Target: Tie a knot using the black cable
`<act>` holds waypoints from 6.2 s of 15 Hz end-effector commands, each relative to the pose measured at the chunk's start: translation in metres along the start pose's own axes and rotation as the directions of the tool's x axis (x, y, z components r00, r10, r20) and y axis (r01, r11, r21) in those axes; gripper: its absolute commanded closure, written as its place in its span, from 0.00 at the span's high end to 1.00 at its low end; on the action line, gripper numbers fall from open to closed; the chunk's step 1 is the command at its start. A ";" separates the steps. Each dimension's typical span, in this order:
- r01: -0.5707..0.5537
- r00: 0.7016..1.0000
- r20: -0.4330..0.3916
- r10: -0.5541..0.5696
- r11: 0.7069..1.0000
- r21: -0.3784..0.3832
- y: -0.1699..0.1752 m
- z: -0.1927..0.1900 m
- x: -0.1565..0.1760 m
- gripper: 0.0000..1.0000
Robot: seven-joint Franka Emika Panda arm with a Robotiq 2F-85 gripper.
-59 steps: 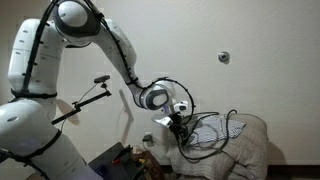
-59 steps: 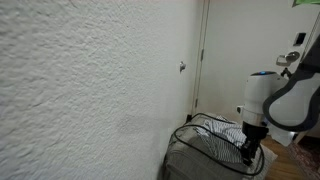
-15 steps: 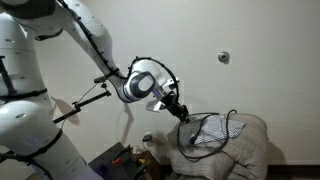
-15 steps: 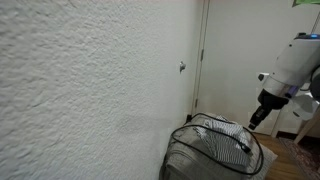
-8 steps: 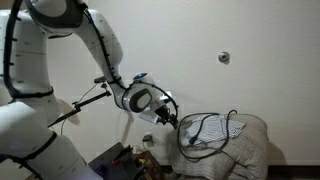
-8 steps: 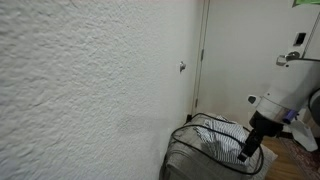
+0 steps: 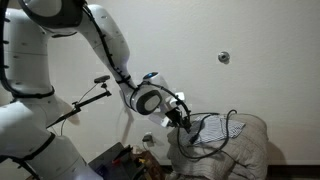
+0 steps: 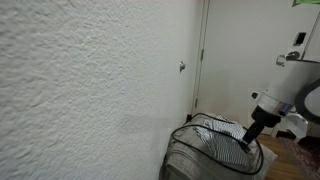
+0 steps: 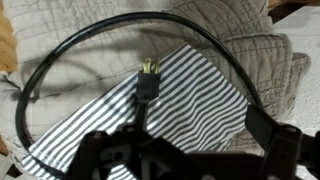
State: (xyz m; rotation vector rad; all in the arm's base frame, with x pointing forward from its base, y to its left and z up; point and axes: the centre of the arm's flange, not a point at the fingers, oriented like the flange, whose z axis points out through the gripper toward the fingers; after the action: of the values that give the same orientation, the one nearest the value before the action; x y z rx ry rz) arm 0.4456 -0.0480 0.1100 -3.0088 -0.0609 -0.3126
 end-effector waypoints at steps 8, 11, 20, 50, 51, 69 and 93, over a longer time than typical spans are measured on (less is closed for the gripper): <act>-0.007 1.000 0.026 0.008 0.999 -0.047 0.010 0.009 0.006 1.00; -0.023 0.999 0.043 0.026 0.998 -0.067 0.010 0.016 0.009 1.00; -0.064 0.995 0.063 0.072 0.992 -0.112 0.026 0.034 0.013 1.00; -0.065 0.991 0.114 0.075 0.994 -0.088 0.002 0.061 0.025 1.00; -0.068 0.990 0.116 0.078 0.994 -0.086 0.003 0.062 0.024 1.00; -0.116 0.988 0.099 0.119 0.993 -0.035 0.009 0.063 0.020 1.00; -0.221 0.973 0.072 0.218 0.974 0.039 0.035 0.055 0.012 0.08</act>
State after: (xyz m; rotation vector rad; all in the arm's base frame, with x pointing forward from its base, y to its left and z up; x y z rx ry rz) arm 0.4718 -0.0736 0.0518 -2.9673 0.2362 -0.1743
